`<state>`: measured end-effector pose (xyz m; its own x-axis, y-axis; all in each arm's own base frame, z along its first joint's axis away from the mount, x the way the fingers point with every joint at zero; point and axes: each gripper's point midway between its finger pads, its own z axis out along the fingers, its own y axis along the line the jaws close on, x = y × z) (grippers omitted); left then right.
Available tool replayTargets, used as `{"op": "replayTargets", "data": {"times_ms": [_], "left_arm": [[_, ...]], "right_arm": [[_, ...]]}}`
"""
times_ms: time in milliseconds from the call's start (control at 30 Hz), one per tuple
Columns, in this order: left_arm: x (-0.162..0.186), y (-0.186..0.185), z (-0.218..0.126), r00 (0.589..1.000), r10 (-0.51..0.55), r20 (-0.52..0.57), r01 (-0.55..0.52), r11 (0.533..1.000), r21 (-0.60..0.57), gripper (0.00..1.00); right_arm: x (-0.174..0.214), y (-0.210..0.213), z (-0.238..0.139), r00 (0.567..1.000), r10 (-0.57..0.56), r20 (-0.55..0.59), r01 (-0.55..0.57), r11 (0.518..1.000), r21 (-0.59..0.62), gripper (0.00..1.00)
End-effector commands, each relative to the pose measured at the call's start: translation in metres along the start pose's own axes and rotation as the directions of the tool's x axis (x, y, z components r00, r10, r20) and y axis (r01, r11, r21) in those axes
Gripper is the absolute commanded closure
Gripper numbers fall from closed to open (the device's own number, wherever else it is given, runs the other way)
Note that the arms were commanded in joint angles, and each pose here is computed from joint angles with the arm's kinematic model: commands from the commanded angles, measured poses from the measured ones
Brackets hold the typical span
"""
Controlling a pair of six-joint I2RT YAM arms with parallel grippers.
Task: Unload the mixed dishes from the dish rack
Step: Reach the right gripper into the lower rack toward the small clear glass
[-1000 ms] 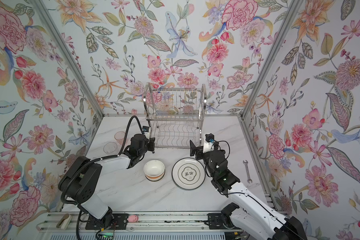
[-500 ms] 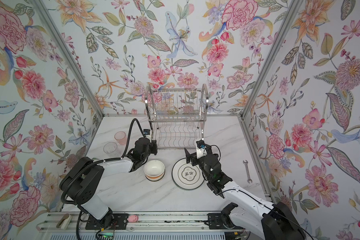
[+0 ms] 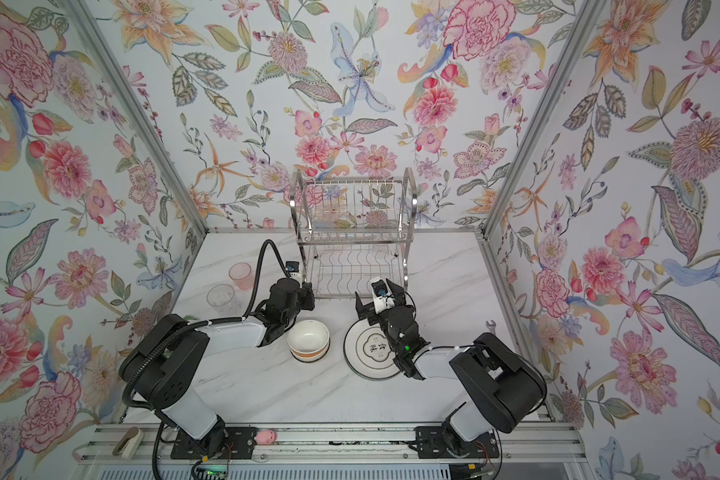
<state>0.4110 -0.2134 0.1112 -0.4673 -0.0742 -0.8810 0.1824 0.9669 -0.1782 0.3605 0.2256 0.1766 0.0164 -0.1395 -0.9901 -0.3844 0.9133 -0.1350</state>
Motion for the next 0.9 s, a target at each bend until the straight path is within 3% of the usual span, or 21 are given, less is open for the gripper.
{"op": "replayTargets", "data": {"times_ms": [0, 567, 867], "left_arm": [[-0.008, -0.011, -0.007, 0.999, -0.017, 0.032, 0.016, 0.999, 0.040, 0.83], [-0.011, -0.017, -0.010, 0.998, -0.035, 0.045, 0.032, 0.997, 0.067, 0.88], [-0.010, -0.017, -0.011, 0.998, -0.033, 0.046, 0.030, 0.997, 0.066, 0.89]], "right_arm": [[-0.023, -0.008, 0.014, 0.996, -0.004, 0.091, 0.000, 0.999, 0.047, 0.01], [0.018, -0.039, 0.088, 1.000, -0.013, -0.024, 0.017, 0.985, 0.173, 0.01], [0.031, -0.061, 0.114, 0.997, 0.046, -0.064, -0.026, 0.957, 0.290, 0.01]]}}
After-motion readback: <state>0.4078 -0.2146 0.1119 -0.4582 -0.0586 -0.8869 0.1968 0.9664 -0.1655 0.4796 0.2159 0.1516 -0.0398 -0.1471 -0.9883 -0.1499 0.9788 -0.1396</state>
